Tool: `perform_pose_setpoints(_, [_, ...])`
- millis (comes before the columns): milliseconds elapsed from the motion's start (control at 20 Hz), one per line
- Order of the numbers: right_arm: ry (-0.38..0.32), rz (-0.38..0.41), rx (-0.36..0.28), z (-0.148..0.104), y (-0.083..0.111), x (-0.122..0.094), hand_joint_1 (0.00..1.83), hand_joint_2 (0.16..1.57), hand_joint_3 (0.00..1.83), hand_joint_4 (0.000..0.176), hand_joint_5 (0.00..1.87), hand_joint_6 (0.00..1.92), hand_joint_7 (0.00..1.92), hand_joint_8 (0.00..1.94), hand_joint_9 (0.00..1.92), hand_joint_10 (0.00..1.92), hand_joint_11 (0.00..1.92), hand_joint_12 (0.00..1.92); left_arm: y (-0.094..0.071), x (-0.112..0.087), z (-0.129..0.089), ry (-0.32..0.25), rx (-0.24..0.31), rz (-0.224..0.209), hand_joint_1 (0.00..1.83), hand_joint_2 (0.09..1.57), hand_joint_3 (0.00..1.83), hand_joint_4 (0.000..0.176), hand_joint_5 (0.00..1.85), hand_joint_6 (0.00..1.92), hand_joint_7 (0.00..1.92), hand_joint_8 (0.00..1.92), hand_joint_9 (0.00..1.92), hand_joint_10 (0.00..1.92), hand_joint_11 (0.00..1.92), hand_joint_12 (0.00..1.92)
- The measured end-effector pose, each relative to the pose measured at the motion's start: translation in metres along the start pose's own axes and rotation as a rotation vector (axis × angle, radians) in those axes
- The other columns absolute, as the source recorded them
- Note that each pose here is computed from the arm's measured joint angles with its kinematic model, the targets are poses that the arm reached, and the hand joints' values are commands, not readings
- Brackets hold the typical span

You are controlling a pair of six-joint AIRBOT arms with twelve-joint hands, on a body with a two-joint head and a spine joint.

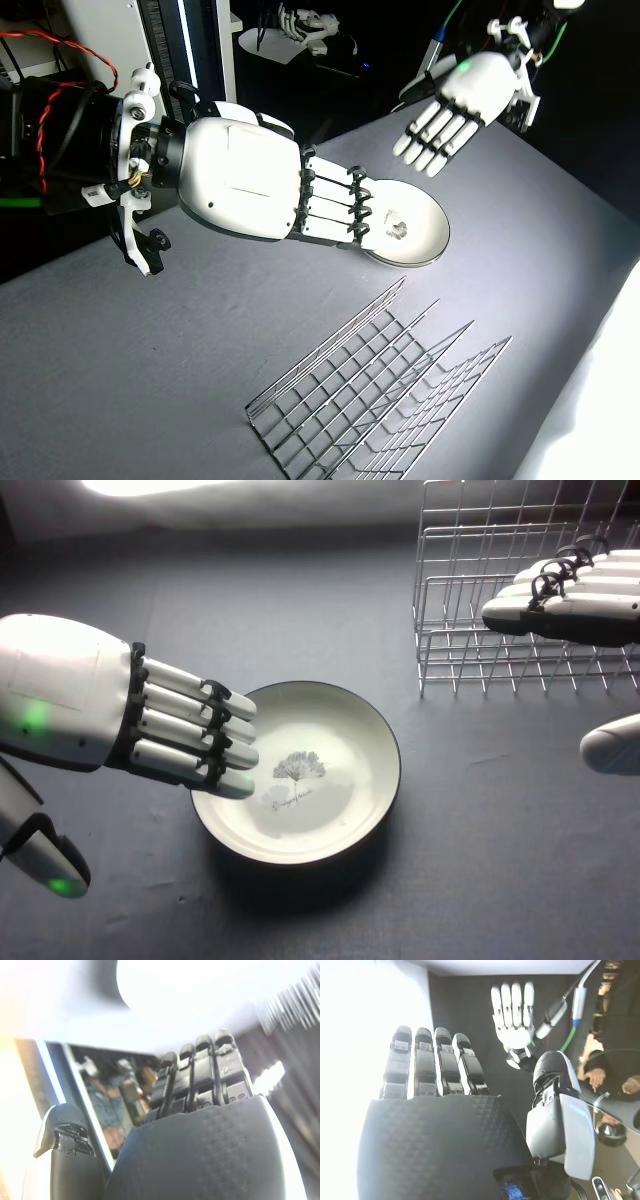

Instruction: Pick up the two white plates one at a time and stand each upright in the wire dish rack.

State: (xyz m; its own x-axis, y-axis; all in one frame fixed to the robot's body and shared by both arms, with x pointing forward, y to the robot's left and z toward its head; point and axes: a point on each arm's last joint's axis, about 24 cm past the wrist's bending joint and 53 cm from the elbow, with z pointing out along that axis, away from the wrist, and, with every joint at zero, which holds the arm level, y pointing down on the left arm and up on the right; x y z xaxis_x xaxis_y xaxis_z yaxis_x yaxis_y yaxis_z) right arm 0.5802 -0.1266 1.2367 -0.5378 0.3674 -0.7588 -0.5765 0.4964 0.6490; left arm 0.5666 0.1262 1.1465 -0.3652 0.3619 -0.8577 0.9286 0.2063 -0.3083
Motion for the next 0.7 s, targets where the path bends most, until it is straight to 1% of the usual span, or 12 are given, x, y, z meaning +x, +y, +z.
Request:
perform_pose_setpoints(50, [0.0,0.0,0.0,0.0,0.0,0.0,0.0,1.19,0.0,0.0,0.0,0.0,0.0,0.0,0.0,0.0,0.0,0.0,0.006,0.002,0.001,0.001,-0.001,-0.014,0.0,1.09,0.01,0.0,0.0,0.0,0.0,0.0,0.0,0.0,0.0,0.0])
perform_pose_setpoints(100, [0.001,-0.001,0.0,0.0,0.0,0.0,0.0,1.19,0.0,0.0,0.0,0.0,0.0,0.0,0.0,0.0,0.01,0.0,0.01,0.006,0.002,0.012,-0.003,-0.016,0.0,1.09,0.01,0.0,0.0,0.0,0.0,0.0,0.0,0.0,0.0,0.0])
perform_pose_setpoints(200, [0.005,-0.008,-0.004,0.0,0.001,0.001,0.0,1.19,0.0,0.0,0.0,0.0,0.0,0.0,0.0,0.0,0.01,0.0,0.019,0.014,0.006,0.043,-0.006,-0.013,0.0,1.09,0.01,0.0,0.0,0.0,0.0,0.0,0.0,0.0,0.0,0.0])
perform_pose_setpoints(300, [0.008,-0.015,-0.009,0.0,0.002,0.002,0.0,1.19,0.0,0.0,0.0,0.0,0.0,0.0,0.0,0.0,0.0,0.0,0.027,0.017,0.008,0.058,-0.013,-0.008,0.0,1.11,0.02,0.0,0.0,0.0,0.0,0.0,0.0,0.0,0.0,0.0])
perform_pose_setpoints(350, [0.007,-0.014,-0.014,0.0,0.003,0.002,0.0,1.19,0.0,0.0,0.0,0.0,0.0,0.0,0.0,0.0,0.0,0.0,0.031,0.017,0.009,0.059,-0.008,0.005,0.0,1.11,0.02,0.0,0.0,0.0,0.0,0.0,0.0,0.0,0.0,0.0])
perform_pose_setpoints(450, [0.007,-0.015,-0.015,0.0,0.003,0.002,0.0,1.19,0.0,0.0,0.0,0.0,0.0,0.0,0.0,0.0,0.0,0.0,0.029,0.018,0.01,0.064,0.007,0.013,0.0,1.11,0.02,0.0,0.0,0.0,0.0,0.0,0.0,0.0,0.0,0.0])
perform_pose_setpoints(550, [0.006,-0.015,-0.018,0.0,0.004,0.002,0.0,1.19,0.0,0.0,0.0,0.0,0.0,0.0,0.0,0.0,0.01,0.0,0.028,0.021,0.013,0.078,0.023,0.041,0.0,1.1,0.01,0.0,0.0,0.0,0.0,0.0,0.0,0.0,0.0,0.0])
perform_pose_setpoints(600, [0.007,-0.015,-0.018,0.0,0.004,0.002,0.0,1.2,0.0,0.0,0.0,0.0,0.0,0.0,0.0,0.0,0.0,0.0,0.029,0.023,0.013,0.082,0.026,0.038,0.0,1.1,0.01,0.0,0.0,0.0,0.0,0.0,0.0,0.0,0.0,0.0])
perform_pose_setpoints(700, [0.007,-0.015,-0.017,0.0,0.004,0.002,0.0,1.2,0.0,0.0,0.0,0.0,0.0,0.0,0.0,0.0,0.01,0.0,0.03,0.028,0.016,0.097,0.027,0.049,0.0,1.11,0.01,0.0,0.0,0.0,0.0,0.0,0.0,0.0,0.0,0.0])
